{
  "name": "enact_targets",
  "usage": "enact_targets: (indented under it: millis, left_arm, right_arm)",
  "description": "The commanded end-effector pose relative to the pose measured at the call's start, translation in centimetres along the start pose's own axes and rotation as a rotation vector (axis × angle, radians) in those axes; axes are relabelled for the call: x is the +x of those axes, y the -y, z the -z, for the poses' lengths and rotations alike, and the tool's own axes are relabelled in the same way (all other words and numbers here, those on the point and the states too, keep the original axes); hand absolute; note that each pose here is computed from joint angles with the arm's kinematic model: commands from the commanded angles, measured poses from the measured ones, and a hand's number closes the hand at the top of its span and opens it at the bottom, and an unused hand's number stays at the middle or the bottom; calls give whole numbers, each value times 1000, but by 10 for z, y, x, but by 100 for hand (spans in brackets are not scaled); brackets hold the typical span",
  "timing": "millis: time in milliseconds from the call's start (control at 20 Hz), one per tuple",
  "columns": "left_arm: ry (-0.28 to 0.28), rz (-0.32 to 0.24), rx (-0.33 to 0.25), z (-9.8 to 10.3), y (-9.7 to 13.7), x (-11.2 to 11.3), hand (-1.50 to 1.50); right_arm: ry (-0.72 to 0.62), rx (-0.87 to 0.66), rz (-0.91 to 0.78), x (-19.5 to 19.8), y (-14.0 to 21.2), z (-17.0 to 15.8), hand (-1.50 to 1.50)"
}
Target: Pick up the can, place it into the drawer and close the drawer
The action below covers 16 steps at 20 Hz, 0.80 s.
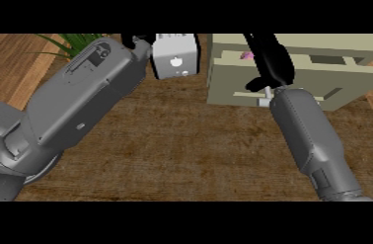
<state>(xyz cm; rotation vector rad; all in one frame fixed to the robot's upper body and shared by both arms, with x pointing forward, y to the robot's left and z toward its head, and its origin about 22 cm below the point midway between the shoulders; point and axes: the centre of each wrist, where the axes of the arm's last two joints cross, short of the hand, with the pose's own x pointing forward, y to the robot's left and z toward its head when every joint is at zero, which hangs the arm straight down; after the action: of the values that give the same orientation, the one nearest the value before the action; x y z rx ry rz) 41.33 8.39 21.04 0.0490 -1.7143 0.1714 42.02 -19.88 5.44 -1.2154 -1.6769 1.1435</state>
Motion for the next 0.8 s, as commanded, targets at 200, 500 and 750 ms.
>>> enact_targets:
  millis: [200,500,750]
  left_arm:
    - [12,-1,9,5,-17,25,-150]
    - [23,11,9,-3,-23,16,-150]
    - [20,3,-3,-9,-19,20,-150]
  right_arm:
    - [-51,-56,1,-6,-17,5,-150]
    - [-83,-115,-41,-24,11,30,-150]
    - [-77,-148,-49,6,10,44,-150]
